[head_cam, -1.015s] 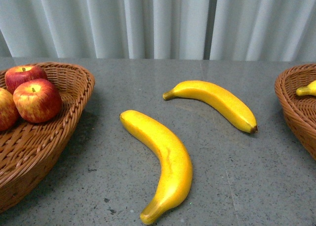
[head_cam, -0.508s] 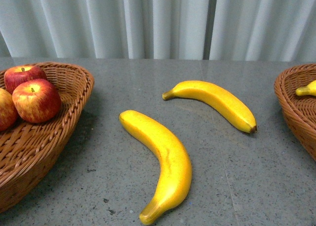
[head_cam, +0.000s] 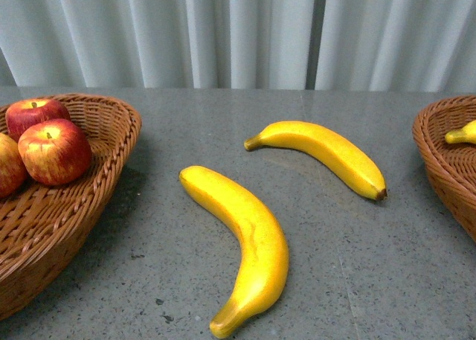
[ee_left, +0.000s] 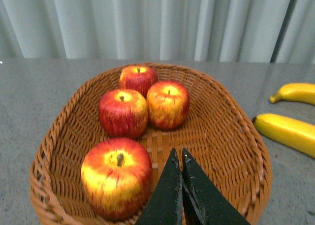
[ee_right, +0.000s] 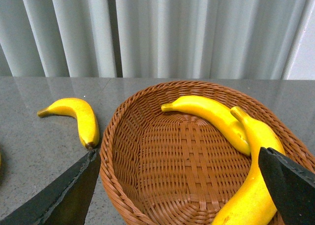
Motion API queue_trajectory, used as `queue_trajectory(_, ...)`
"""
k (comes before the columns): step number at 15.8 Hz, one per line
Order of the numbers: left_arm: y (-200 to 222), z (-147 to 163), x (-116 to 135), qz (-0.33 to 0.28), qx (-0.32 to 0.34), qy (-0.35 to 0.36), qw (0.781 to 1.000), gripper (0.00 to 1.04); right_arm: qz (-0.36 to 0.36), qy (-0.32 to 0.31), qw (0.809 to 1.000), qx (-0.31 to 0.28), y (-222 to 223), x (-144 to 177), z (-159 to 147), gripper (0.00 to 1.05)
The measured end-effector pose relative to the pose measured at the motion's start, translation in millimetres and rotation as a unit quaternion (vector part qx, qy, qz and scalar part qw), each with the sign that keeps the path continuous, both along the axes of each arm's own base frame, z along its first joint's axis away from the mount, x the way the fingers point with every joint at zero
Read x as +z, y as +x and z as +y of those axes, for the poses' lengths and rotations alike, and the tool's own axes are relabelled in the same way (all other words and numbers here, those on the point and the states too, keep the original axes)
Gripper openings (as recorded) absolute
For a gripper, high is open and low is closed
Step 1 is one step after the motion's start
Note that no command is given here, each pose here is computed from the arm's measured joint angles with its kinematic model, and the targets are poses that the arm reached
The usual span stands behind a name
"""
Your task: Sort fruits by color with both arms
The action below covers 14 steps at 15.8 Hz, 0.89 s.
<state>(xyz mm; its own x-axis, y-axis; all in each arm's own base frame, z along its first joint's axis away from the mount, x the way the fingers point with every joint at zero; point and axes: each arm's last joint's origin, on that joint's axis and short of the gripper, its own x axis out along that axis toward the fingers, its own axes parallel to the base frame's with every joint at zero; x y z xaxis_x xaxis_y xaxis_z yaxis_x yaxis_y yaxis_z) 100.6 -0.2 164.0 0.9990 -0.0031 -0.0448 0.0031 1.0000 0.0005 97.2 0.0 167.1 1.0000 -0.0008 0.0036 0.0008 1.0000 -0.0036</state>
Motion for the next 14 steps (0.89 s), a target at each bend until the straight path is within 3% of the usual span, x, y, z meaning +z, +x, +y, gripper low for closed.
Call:
queue_trajectory(1,-3.3,0.0,5.0,-0.031,0.000,0.000,1.000,0.01,0.000,0.000,1.000,0.000,0.0,0.0,0.0,0.98)
queue_trajectory(5,-3.2,0.0,3.5,-0.023,0.001,-0.001,1.000,0.02,-0.001,0.000,1.000,0.000,0.0,0.1,0.0,0.98)
queue_trajectory(6,-3.2,0.1,3.5,-0.023,0.001,0.000,1.000,0.08,0.000,0.000,1.000,0.000,0.0,0.1,0.0,0.98)
queue_trajectory(10,-3.2,0.1,3.5,-0.023,0.001,0.000,1.000,0.46,0.000,0.000,1.000,0.000,0.0,0.1,0.0,0.98)
queue_trajectory(14,-3.2,0.0,3.5,-0.023,0.001,0.000,1.000,0.95,-0.001,0.000,1.000,0.000,0.0,0.2,0.0,0.98)
